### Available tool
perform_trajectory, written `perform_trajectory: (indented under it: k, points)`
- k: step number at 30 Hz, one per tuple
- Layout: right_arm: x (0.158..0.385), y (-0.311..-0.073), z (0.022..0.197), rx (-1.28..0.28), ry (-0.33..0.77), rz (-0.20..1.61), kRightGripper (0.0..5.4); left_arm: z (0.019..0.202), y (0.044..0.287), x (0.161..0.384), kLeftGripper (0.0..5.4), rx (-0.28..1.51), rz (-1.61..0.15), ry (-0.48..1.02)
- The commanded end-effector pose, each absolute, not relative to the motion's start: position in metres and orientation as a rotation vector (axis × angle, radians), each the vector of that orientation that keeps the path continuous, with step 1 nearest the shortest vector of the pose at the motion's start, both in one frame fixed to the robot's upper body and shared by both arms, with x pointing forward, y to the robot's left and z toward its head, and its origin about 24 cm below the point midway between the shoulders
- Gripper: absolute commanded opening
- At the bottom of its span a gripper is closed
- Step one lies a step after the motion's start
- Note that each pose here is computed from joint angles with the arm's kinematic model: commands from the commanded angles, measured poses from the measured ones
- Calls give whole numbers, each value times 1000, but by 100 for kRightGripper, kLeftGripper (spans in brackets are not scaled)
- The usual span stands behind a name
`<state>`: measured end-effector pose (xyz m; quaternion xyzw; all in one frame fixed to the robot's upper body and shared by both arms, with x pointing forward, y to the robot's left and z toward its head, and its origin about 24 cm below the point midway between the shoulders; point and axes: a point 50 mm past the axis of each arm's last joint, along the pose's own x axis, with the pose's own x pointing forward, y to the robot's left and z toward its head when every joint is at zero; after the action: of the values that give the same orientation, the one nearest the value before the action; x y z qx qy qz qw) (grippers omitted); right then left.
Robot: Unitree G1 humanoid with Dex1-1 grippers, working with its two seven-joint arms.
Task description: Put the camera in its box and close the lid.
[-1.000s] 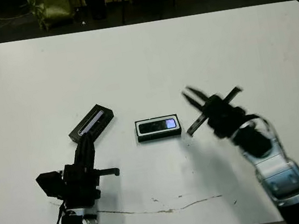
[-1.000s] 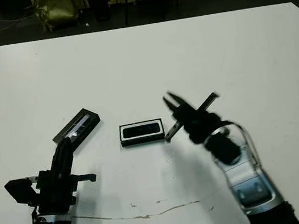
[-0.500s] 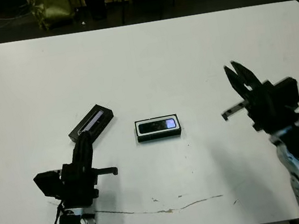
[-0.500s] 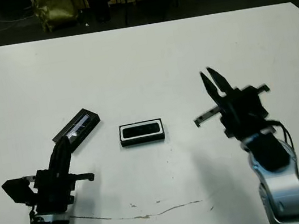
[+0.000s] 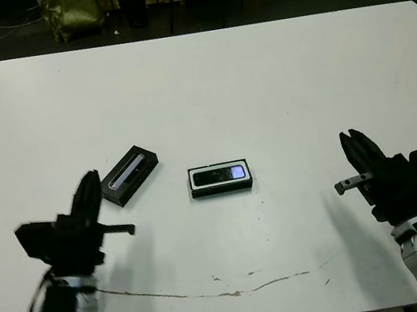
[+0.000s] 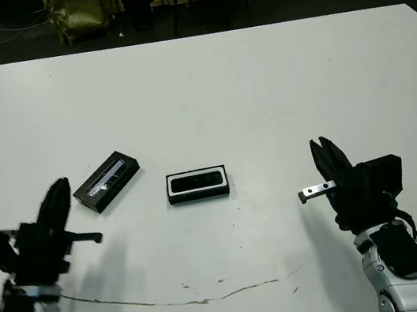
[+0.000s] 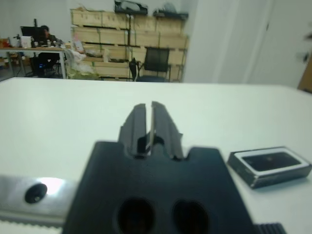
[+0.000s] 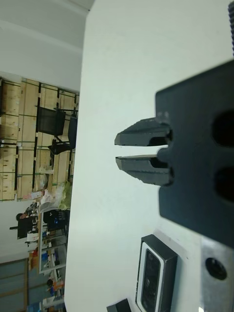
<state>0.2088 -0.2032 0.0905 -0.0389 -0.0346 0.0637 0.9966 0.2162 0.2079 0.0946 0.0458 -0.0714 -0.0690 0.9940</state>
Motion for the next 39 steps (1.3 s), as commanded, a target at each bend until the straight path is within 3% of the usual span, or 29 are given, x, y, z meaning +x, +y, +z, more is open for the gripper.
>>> perform_trajectory:
  k: [1, 7, 12, 22, 34, 39]
  points:
    - [206, -205, 86, -70, -46, 111, 0, 107, 214, 220, 39, 185, -177, -83]
    - [207, -204, 86, -67, -51, 113, 0, 119, 220, 233, 182, 252, -325, -64]
    - [209, -203, 86, -74, -50, 111, 0, 119, 221, 245, 302, 217, -487, -26]
    - [209, -203, 85, -75, -46, 109, 0, 109, 221, 258, 538, 46, -511, 82]
    - [209, -203, 82, -72, -23, 114, 0, 106, 223, 264, 538, -122, -470, 214]
    - [208, -203, 81, -63, -19, 115, 0, 104, 225, 266, 538, -107, -483, 251]
